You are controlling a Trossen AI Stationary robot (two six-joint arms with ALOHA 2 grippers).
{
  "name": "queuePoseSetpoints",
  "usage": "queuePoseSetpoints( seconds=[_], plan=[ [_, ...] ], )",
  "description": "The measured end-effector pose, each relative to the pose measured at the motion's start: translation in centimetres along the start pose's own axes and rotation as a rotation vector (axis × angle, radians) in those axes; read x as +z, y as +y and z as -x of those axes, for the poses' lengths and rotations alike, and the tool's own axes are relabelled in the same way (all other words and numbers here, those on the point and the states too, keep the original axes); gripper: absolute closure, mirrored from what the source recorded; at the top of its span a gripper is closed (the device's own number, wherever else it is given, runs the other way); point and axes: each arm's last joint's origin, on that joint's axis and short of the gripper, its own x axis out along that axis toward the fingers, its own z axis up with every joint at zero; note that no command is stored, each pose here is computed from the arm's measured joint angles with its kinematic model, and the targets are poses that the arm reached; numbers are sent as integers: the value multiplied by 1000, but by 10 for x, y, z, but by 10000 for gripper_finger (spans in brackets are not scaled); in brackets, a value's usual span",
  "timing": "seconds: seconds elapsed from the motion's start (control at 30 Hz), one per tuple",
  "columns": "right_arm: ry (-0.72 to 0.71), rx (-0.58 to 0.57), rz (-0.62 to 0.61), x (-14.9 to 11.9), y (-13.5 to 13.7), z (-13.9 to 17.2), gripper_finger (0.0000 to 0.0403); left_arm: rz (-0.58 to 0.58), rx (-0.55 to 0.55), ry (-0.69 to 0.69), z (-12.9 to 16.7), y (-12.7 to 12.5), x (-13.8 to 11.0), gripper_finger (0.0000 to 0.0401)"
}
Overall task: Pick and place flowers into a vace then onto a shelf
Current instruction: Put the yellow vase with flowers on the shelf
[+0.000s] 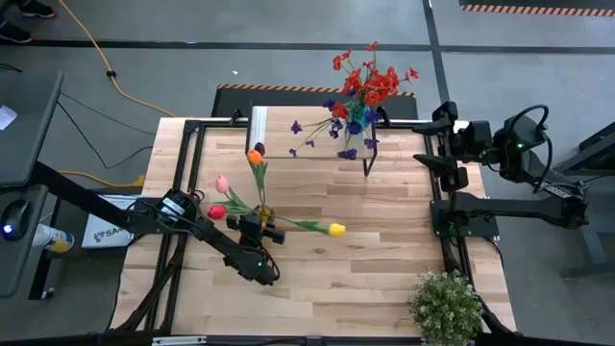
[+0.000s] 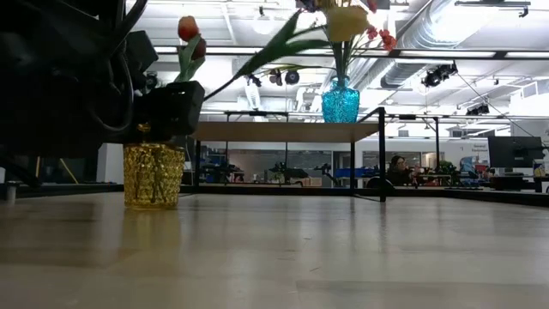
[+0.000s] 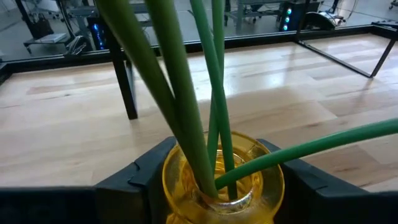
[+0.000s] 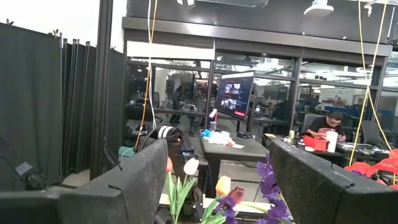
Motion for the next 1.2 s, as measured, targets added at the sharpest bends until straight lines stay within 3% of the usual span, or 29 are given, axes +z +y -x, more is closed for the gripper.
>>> queuePoseSetpoints(
  seconds=[0.3, 0.77, 0.97, 1.2],
  plan=[
    [0, -1, 0, 0, 0, 0, 130, 16, 18, 12, 3, -4, 5, 167],
    [0, -2, -7, 0, 0, 0, 130, -49, 7, -36, 18, -24, 41, 166],
    [1, -2, -8, 0, 0, 0, 130, 17, -47, -72, 20, -27, 66, 166],
    [0, -2, -8, 0, 0, 0, 130, 57, -102, -106, 26, -26, 114, 165]
  ],
)
